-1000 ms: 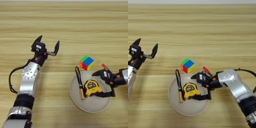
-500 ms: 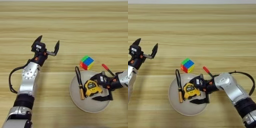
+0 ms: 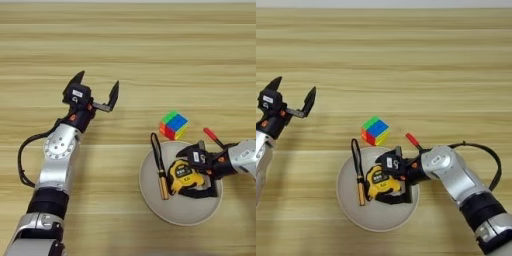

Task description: Move the objects on the table

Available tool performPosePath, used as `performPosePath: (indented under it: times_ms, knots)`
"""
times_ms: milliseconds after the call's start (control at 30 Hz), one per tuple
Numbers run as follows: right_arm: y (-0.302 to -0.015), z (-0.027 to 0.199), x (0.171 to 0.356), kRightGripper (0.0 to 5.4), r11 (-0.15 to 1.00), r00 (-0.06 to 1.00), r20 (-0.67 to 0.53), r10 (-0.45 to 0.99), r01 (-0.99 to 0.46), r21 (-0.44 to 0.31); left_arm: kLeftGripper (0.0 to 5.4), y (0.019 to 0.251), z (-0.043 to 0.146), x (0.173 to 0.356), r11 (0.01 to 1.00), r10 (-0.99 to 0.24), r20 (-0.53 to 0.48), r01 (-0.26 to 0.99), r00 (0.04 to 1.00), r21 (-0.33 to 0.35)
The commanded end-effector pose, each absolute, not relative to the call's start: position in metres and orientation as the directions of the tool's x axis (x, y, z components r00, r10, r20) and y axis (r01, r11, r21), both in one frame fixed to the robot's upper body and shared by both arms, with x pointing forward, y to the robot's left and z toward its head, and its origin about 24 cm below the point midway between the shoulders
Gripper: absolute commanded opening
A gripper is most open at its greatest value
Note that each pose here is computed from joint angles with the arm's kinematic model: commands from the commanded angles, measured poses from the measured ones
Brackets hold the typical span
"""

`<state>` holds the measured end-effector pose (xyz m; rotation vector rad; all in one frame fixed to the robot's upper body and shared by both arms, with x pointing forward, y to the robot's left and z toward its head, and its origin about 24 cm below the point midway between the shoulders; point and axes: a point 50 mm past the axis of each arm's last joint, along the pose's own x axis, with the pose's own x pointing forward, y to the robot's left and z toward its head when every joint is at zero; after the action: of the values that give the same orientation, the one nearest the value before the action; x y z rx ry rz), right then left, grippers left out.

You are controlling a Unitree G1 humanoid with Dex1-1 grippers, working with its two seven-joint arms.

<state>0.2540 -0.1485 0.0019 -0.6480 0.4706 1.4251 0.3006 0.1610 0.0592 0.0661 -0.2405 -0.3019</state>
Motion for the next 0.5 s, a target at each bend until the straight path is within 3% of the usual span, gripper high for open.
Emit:
performPosePath:
  times_ms: [33, 233, 500]
  knots:
    - [-0.1471, 0.0053, 0.2595, 4.98, 0.013, 0.116, -0.659, 0.743, -0.987, -0.159, 5.4, 0.1609, 0.0597, 0.3015, 0.954, -0.3, 0.227, 0.283, 0.927, 0.105]
    - [-0.1474, 0.0051, 0.2596, 4.31, 0.014, 0.116, -0.655, 0.747, -0.987, -0.158, 5.4, 0.1609, 0.0596, 0.3016, 0.954, -0.299, 0.227, 0.282, 0.927, 0.104]
    - [-0.147, 0.0059, 0.2603, 4.3, 0.02, 0.122, -0.647, 0.753, -0.987, -0.162, 5.4, 0.1607, 0.0596, 0.3017, 0.954, -0.299, 0.227, 0.282, 0.927, 0.104]
